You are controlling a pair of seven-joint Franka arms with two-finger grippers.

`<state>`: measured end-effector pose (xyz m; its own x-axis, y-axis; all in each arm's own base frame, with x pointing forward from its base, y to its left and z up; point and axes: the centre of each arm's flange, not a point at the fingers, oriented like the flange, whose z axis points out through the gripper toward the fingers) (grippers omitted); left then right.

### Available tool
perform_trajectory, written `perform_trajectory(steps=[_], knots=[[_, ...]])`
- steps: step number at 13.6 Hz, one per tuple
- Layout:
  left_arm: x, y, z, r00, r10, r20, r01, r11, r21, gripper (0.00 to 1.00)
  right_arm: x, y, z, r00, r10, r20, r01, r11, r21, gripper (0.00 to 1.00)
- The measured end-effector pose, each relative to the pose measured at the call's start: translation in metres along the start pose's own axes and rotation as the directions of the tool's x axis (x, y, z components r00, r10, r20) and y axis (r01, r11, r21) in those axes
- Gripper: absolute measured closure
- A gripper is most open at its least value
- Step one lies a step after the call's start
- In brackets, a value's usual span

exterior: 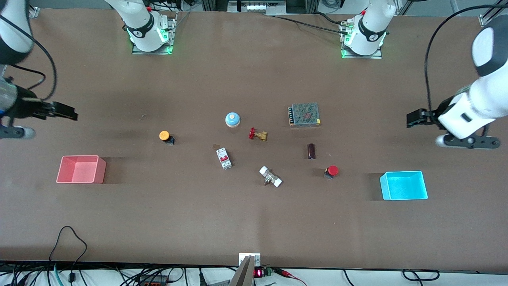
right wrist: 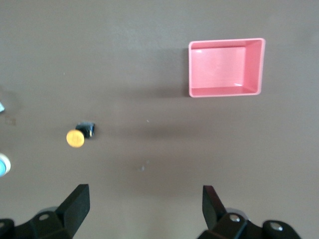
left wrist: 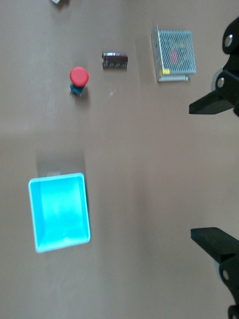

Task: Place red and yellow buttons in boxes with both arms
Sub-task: 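Move the right gripper to the yellow button while the left gripper reaches the red button, then grasp the yellow button with the right gripper while the left gripper grasps the red button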

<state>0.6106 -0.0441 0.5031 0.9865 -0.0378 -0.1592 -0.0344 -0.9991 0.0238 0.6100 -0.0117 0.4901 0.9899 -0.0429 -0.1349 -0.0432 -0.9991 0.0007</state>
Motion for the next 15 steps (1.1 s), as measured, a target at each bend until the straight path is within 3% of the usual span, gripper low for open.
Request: perform_trajectory(steps=[3,6,15], knots=[[0.022,0.027,0.033,0.999,-0.030,0.015,0.031,0.998,-0.048,0.00,0.006,-0.075,0.087,0.999,-0.031,-0.021,0.030,0.999,-0.014,0.00],[0.046,0.059,0.069,0.996,-0.084,0.004,0.084,0.993,-0.085,0.00,-0.011,-0.130,0.153,1.000,-0.019,0.011,0.020,0.999,-0.034,0.00],[0.092,0.122,0.179,0.983,-0.180,-0.017,0.177,0.977,-0.121,0.00,-0.019,-0.182,0.238,0.991,-0.069,0.111,0.075,0.996,-0.049,0.00]])
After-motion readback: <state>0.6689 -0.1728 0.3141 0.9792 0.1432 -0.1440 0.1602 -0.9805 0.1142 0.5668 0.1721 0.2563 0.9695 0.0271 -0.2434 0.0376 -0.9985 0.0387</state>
